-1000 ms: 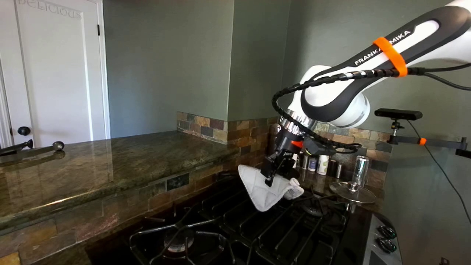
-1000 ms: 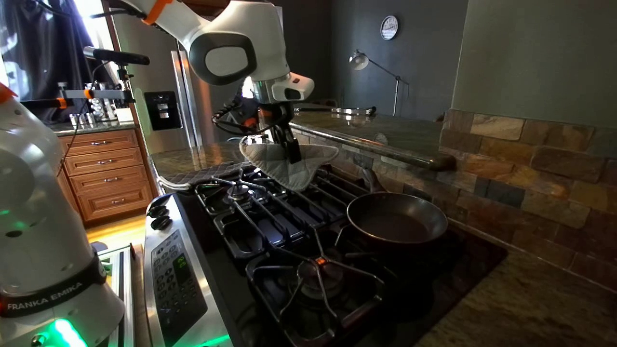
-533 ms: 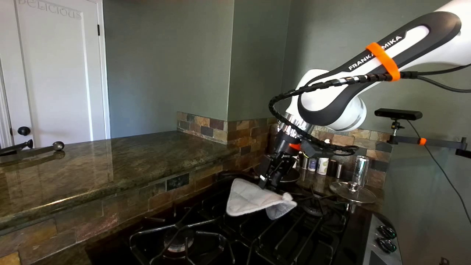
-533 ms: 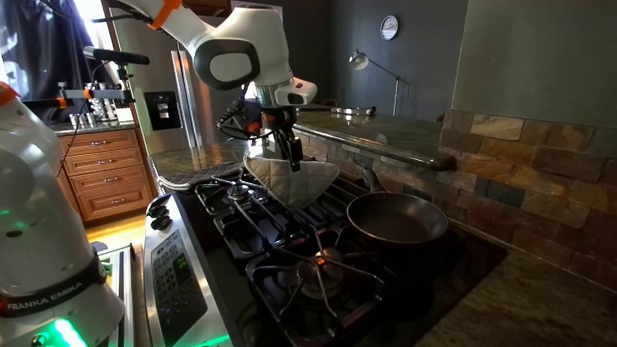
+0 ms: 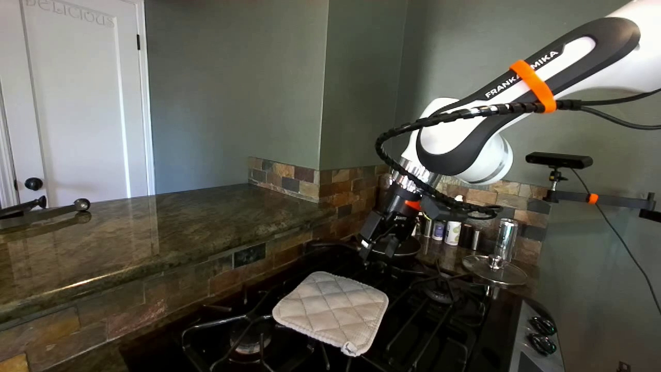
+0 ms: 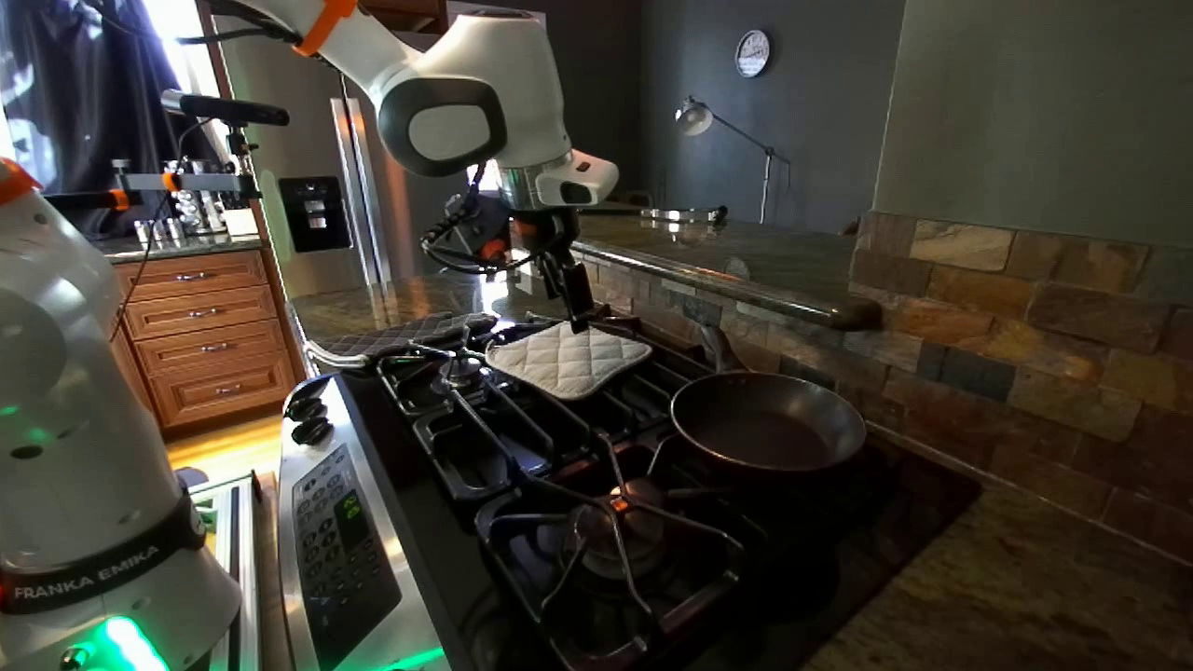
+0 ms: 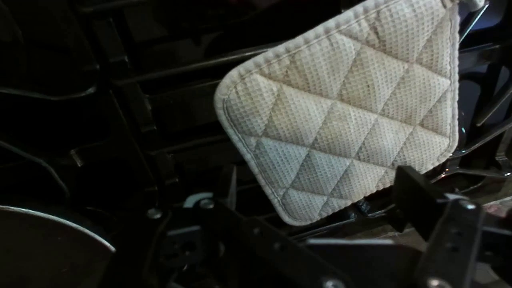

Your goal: Put the white pot holder on the stove then place the pan on top of it.

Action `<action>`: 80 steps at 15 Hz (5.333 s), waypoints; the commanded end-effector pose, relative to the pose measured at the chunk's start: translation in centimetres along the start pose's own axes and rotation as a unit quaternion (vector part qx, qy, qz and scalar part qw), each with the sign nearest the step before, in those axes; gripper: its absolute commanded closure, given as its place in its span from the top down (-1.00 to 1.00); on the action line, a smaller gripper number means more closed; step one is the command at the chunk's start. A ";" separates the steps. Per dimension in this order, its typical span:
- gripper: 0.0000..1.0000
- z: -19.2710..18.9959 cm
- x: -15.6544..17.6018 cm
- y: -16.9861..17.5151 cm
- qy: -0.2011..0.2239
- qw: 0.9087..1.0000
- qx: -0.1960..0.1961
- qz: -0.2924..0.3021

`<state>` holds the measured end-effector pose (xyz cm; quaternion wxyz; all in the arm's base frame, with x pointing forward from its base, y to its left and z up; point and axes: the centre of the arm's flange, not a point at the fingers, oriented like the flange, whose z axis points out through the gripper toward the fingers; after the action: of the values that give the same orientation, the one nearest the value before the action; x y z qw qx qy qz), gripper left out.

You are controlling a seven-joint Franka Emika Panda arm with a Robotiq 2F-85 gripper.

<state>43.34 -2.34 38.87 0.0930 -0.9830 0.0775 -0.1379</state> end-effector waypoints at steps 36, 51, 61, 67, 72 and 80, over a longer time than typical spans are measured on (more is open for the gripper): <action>-0.30 10.4 2.9 5.4 -0.185 0.980 0.071 -0.022; -0.96 7.0 3.9 8.9 -0.171 0.983 0.033 0.053; -0.96 4.6 3.6 11.0 -0.198 0.976 -0.012 0.084; -0.96 4.9 3.2 11.2 -0.201 0.973 -0.041 0.108; -0.31 4.8 3.0 11.5 -0.200 0.972 -0.055 0.114; 0.86 -0.4 4.3 16.3 -0.095 0.978 -0.045 0.183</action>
<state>46.13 -16.72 35.70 0.0784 -0.9748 0.2077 0.0235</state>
